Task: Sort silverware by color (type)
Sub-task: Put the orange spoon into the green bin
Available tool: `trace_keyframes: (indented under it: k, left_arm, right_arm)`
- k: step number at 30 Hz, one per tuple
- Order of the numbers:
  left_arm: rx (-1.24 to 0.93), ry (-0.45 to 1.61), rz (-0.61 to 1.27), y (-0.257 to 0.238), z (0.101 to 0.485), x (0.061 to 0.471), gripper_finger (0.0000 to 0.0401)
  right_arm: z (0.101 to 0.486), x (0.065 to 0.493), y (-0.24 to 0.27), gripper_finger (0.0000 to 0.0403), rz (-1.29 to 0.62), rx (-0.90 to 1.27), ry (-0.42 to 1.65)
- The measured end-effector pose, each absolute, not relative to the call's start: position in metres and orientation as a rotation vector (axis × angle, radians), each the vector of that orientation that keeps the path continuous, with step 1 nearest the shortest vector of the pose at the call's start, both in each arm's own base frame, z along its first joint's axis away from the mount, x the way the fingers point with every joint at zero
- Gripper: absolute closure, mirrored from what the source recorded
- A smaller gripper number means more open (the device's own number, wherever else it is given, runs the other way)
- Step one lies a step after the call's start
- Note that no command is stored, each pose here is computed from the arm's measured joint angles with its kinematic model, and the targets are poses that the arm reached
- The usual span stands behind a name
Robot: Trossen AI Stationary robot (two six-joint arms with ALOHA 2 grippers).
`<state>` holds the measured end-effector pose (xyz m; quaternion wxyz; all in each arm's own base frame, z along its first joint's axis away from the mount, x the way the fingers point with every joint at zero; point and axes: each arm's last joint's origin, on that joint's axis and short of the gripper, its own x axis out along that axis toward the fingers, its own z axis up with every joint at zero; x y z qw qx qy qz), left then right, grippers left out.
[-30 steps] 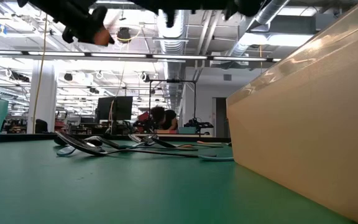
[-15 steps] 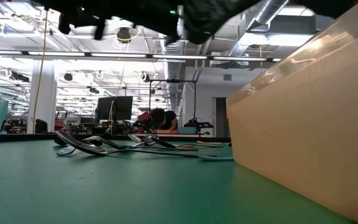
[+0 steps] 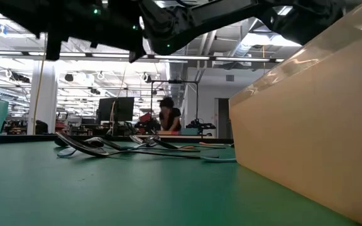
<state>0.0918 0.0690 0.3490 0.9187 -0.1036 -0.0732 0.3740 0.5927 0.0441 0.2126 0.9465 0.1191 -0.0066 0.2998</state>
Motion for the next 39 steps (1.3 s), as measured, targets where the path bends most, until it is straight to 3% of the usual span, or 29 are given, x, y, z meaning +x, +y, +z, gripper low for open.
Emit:
trace_keyframes:
  k: [39]
  left_arm:
    - [-0.255,-0.144,0.779,0.0717,0.3468,0.0954,0.0250]
  right_arm:
    - [0.2117,0.5928,0.0373,0.0392,0.612,0.227,0.014]
